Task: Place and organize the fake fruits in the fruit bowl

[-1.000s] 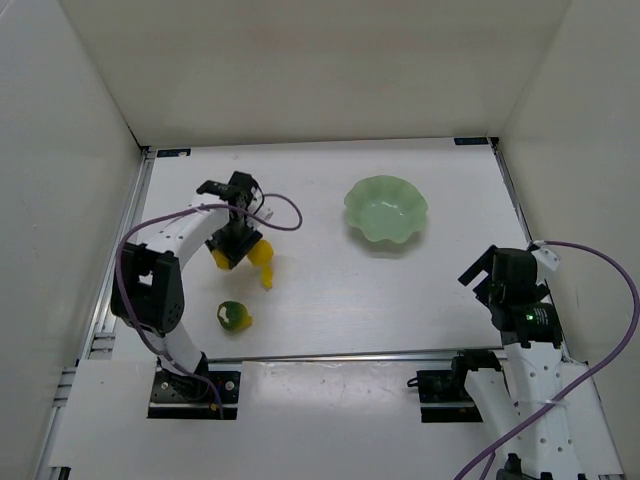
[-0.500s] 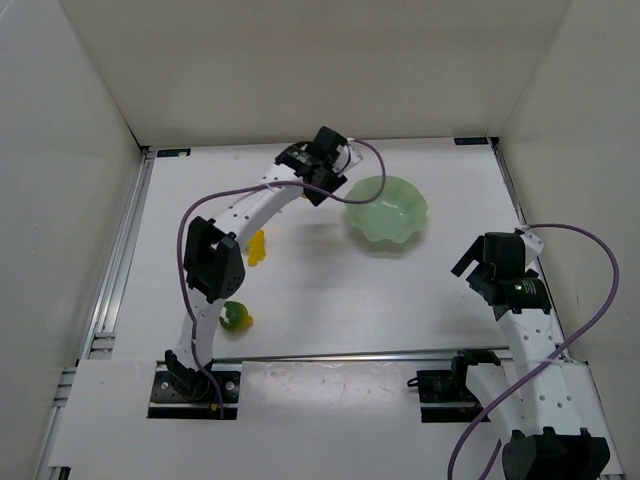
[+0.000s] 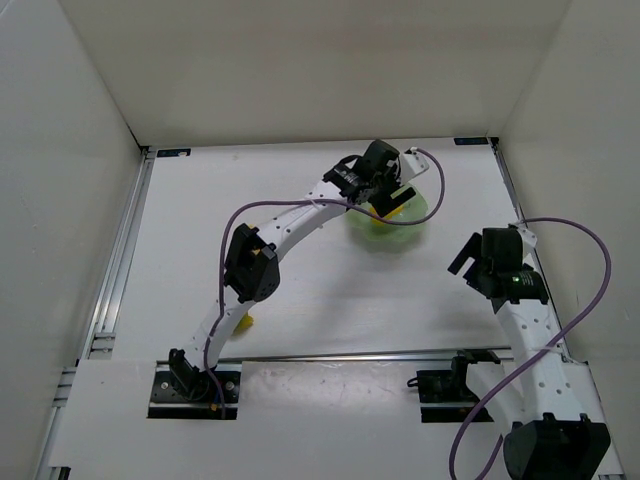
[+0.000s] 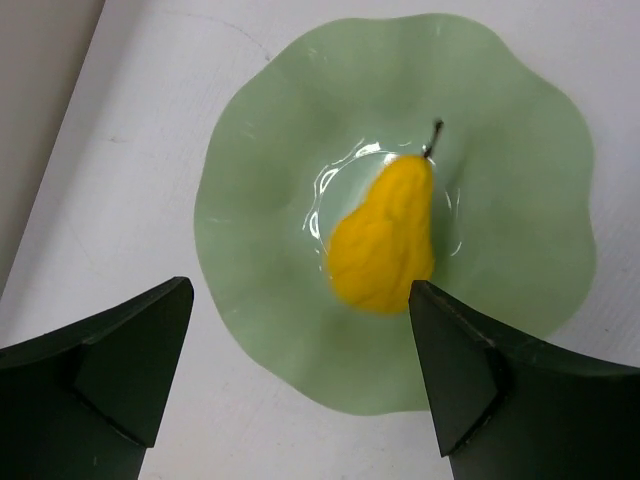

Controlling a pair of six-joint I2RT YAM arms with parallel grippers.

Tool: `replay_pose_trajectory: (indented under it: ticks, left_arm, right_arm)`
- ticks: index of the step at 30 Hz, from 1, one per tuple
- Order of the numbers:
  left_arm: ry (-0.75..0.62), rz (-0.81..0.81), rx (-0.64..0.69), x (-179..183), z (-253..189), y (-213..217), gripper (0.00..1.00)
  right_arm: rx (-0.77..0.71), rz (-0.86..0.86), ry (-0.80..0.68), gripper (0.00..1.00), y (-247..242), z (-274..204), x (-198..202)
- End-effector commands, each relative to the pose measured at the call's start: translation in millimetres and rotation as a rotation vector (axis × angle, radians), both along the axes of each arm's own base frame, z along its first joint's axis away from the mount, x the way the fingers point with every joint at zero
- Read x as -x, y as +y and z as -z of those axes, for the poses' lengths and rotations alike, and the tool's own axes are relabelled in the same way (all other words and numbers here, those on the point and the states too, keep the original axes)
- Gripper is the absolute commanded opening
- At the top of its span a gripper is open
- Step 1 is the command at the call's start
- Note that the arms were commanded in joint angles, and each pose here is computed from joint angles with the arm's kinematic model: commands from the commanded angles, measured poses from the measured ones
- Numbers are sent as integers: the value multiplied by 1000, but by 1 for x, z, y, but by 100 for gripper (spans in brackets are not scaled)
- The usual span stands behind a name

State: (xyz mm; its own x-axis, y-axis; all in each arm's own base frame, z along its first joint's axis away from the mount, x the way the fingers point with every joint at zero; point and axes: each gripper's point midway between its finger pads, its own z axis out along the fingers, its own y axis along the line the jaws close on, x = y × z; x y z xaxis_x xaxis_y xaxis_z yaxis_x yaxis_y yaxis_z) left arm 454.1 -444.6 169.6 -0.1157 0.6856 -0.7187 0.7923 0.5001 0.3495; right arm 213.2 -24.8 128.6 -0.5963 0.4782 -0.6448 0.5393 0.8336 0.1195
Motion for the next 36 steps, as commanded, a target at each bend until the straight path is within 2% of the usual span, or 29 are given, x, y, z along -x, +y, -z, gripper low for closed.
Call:
replay_pose_trajectory:
  ticks: [1, 4, 5, 7, 8, 10, 11, 13, 15, 17, 18, 19, 20, 22, 23, 24, 26, 27, 29, 30, 32, 33, 36]
  left_arm:
    - [-58, -25, 86, 2, -51, 2, 100]
    - [-104, -99, 105, 2, -81, 19, 100]
    - [-144, -121, 131, 7, -112, 31, 100]
    - [-170, -217, 105, 2, -122, 64, 100]
    - [-201, -256, 140, 7, -151, 84, 100]
    - [-198, -369, 109, -1, -150, 133, 100]
    - [-225, -411, 148, 6, -176, 159, 100]
    - [-207, -505, 108, -1, -165, 215, 100]
    - [-234, -582, 117, 7, -184, 262, 100]
    - [-203, -690, 88, 9, -176, 316, 100]
    - [-207, -736, 101, 18, -185, 338, 100]
    - [-190, -816, 100, 19, -182, 375, 100]
    - [-125, -851, 90, 29, -164, 391, 100]
    - [-104, -931, 109, 45, -160, 427, 100]
    - [-40, -1002, 81, 56, -132, 456, 100]
    - [-23, -1046, 81, 65, -124, 471, 100]
    - [3, -1091, 81, 85, -111, 491, 100]
    - [56, -1145, 49, 99, -86, 510, 100]
    - [81, -1200, 45, 119, -72, 525, 100]
    - [129, -1252, 21, 134, -51, 541, 100]
    - [167, -1289, 15, 148, -35, 552, 100]
    - [183, -1317, 22, 156, -29, 560, 100]
    - [249, -1337, 17, 169, -7, 564, 100]
  right_arm:
    - [-15, -148, -97, 100, 18, -27, -23]
    - [-10, -280, -140, 100, 38, -36, -36]
    - [-12, -317, -162, 100, 45, -43, -39]
    - [3, -429, -180, 100, 67, -51, -47]
    - [-7, -494, -186, 100, 81, -53, -49]
    - [-14, -693, -191, 100, 127, -54, -50]
    - [-5, -786, -204, 100, 147, -60, -50]
    - [-52, -1017, -170, 100, 207, -55, -37]
    - [-86, -1223, -199, 100, 263, -73, -21]
    - [-100, -1367, -172, 100, 310, -65, -13]
    - [-97, -1490, -133, 100, 342, -51, 5]
    - [-107, -1549, -199, 100, 370, -70, 6]
    - [-109, -1606, -207, 100, 389, -71, 13]
    - [-98, -1755, -155, 100, 433, -47, 35]
    - [-129, -1820, -198, 100, 458, -66, 42]
    - [-107, -1896, -132, 100, 480, -39, 56]
    - [-87, -1950, -103, 100, 501, -30, 66]
    - [-77, -1979, -51, 100, 516, -8, 76]
    - [-79, -1997, -92, 100, 538, -18, 73]
    - [-73, -2010, -64, 100, 546, -3, 78]
    - [-97, -2024, -68, 100, 559, -2, 82]
    - [-98, -2039, -33, 100, 564, 14, 88]
    - [-85, -2009, 6, 100, 577, 37, 94]
